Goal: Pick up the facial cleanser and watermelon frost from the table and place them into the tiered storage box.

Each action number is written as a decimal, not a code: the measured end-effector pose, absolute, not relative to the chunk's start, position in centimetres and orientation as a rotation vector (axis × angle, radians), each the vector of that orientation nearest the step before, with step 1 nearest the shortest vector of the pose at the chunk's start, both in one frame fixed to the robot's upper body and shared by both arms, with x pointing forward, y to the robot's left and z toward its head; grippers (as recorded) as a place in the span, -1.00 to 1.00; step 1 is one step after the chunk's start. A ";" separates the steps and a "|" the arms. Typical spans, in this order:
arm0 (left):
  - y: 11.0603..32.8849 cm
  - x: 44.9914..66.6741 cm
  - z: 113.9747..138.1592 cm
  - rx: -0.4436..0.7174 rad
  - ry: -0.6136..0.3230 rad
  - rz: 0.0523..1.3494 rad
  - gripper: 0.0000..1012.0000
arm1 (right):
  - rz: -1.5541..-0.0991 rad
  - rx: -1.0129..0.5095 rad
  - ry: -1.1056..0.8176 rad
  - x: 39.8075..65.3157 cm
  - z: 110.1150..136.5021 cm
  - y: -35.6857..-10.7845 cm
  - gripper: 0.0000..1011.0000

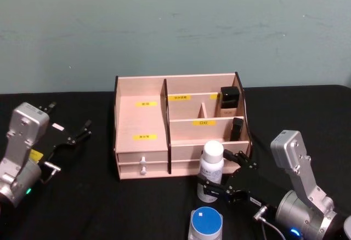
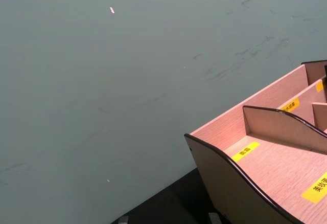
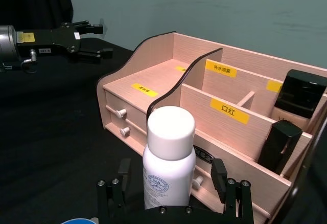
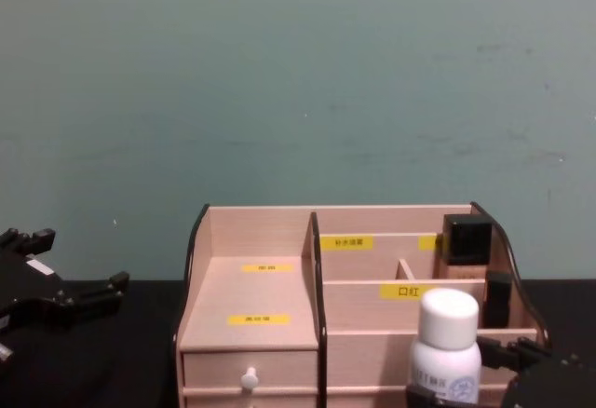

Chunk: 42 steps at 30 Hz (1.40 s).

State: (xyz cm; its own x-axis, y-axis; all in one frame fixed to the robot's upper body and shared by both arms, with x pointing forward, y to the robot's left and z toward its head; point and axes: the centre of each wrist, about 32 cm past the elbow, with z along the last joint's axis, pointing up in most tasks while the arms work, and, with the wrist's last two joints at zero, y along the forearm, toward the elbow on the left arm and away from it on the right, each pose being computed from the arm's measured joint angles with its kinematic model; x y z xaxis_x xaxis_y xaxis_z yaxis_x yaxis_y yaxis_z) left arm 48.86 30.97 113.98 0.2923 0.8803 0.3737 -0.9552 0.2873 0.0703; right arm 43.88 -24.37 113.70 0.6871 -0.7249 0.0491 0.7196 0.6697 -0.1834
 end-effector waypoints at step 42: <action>31.0 48.9 114.0 0.305 -0.285 1.248 1.00 | -0.772 -0.187 0.090 46.5 111.9 -23.8 0.98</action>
